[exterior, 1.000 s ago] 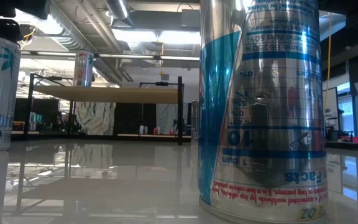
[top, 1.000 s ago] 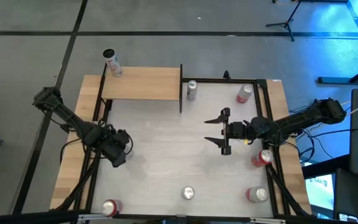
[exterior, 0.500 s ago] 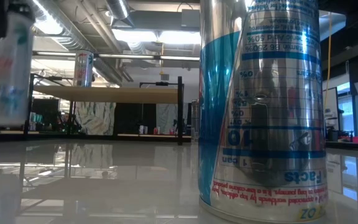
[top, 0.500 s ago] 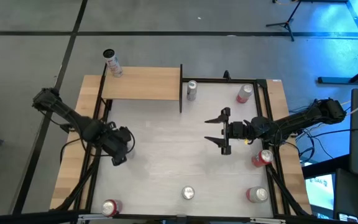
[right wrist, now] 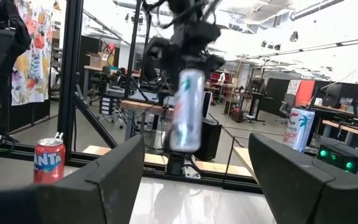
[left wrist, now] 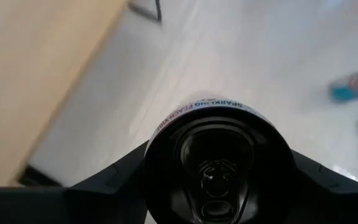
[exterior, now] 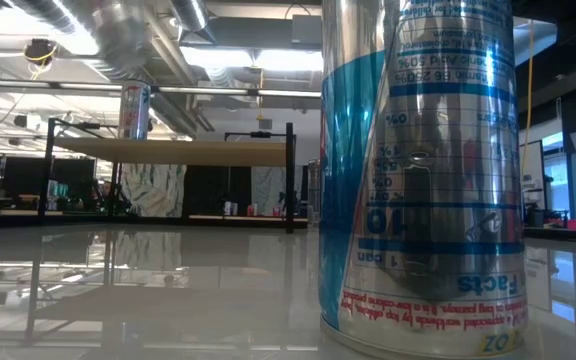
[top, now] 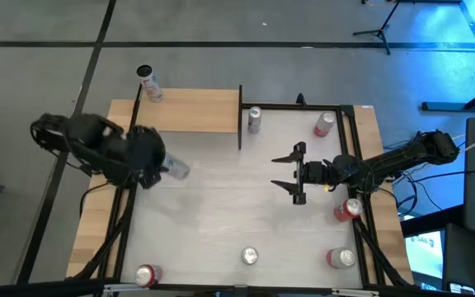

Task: Place canned beverage on shelf
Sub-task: Put the white pink soda can on the shelf aligned with the white pink soda can

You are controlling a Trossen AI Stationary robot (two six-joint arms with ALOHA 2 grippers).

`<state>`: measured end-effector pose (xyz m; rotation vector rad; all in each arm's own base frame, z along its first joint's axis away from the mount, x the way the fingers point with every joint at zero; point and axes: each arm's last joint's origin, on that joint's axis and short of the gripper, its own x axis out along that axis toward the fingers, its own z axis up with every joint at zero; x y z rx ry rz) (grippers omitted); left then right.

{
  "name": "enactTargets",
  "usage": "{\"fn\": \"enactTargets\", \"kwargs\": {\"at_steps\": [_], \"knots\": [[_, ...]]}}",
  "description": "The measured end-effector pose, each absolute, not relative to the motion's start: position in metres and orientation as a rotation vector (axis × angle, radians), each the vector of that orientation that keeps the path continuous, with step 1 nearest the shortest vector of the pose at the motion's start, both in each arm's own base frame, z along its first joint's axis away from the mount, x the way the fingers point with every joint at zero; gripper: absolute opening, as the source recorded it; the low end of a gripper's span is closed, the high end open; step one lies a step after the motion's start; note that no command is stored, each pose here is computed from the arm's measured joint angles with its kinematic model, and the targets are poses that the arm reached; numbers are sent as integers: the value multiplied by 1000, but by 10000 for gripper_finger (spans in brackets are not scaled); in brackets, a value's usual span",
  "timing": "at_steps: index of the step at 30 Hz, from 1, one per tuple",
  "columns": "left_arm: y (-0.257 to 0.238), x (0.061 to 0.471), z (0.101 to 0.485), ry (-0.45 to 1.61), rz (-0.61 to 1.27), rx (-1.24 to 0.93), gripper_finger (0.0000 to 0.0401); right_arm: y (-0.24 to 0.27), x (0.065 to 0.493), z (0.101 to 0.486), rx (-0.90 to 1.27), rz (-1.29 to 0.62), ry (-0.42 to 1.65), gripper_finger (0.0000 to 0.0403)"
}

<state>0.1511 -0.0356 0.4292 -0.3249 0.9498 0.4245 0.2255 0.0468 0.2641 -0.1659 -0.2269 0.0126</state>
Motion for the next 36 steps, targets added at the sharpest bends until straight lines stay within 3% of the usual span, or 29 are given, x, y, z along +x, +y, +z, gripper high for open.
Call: {"fn": "enactTargets", "kwargs": {"at_steps": [7,21,26,36], "knots": [[0,142,460,826,537,-275,240,47,226,264,-166,12,-226,287],[67,131,461,916,843,-160,242,47,226,263,-169,13,-211,287],[91,123,458,958,952,-199,242,47,226,261,-172,14,-198,287],[126,121,447,1016,975,-352,242,47,226,261,-173,15,-192,287]]}}
